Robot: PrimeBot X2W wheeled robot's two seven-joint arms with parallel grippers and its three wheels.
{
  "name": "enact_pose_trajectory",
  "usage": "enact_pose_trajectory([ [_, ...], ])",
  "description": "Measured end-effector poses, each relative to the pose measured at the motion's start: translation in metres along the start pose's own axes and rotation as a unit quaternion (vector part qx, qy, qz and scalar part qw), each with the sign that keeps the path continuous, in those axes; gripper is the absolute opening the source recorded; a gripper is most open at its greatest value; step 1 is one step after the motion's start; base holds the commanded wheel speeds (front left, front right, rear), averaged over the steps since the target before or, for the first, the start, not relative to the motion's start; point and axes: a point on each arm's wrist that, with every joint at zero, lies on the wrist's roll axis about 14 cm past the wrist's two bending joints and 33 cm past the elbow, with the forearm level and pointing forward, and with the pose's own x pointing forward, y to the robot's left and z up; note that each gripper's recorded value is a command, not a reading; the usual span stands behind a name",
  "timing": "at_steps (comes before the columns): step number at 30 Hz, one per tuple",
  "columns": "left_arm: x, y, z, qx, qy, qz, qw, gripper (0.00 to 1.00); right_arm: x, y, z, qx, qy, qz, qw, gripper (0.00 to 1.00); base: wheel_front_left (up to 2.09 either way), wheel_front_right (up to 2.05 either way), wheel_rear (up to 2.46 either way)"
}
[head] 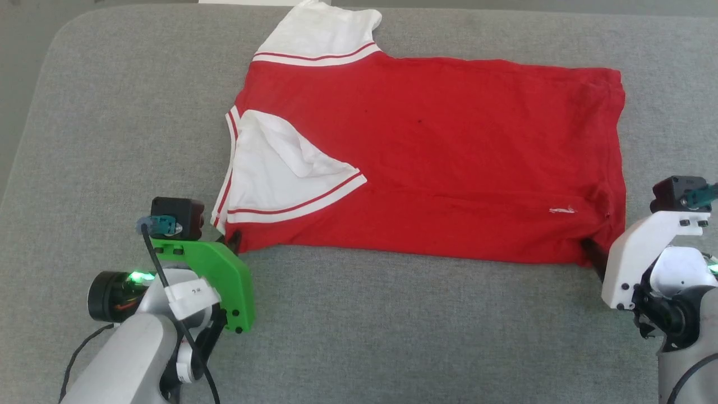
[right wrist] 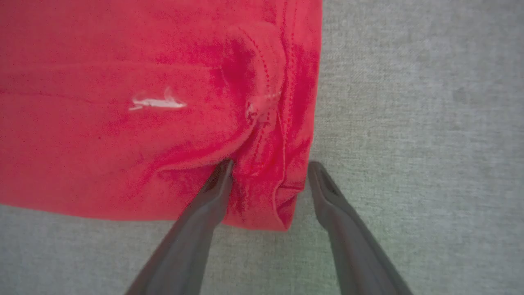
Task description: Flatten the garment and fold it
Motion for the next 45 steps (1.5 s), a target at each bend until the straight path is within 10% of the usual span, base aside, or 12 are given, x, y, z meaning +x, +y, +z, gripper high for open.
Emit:
enact_pose_trajectory([
  [34, -0.047, -0.005, -0.092, 0.020, 0.105, -0.028, 0.994, 0.00, -0.062, -0.032, -0.063, -0.030, 0.077, 0.004, 0.997, 0.00, 0.00, 0.00, 0.00],
  [35, -0.045, -0.006, -0.093, 0.017, 0.101, -0.030, 0.994, 0.00, -0.060, -0.031, -0.062, -0.032, 0.072, 0.007, 0.997, 0.57, 0.00, 0.00, 0.00],
  [36, -0.043, -0.007, -0.093, 0.016, 0.096, -0.034, 0.995, 0.61, -0.059, -0.029, -0.062, -0.035, 0.066, 0.009, 0.997, 1.00, 0.00, 0.00, 0.00],
  [37, -0.042, -0.007, -0.092, 0.016, 0.091, -0.036, 0.995, 1.00, -0.058, -0.027, -0.061, -0.036, 0.062, 0.012, 0.997, 1.00, 0.00, 0.00, 0.00],
  [45, -0.040, -0.013, -0.061, 0.000, -0.011, -0.044, 0.999, 1.00, -0.067, -0.016, -0.019, -0.036, -0.066, 0.034, 0.997, 1.00, 0.00, 0.00, 0.00],
])
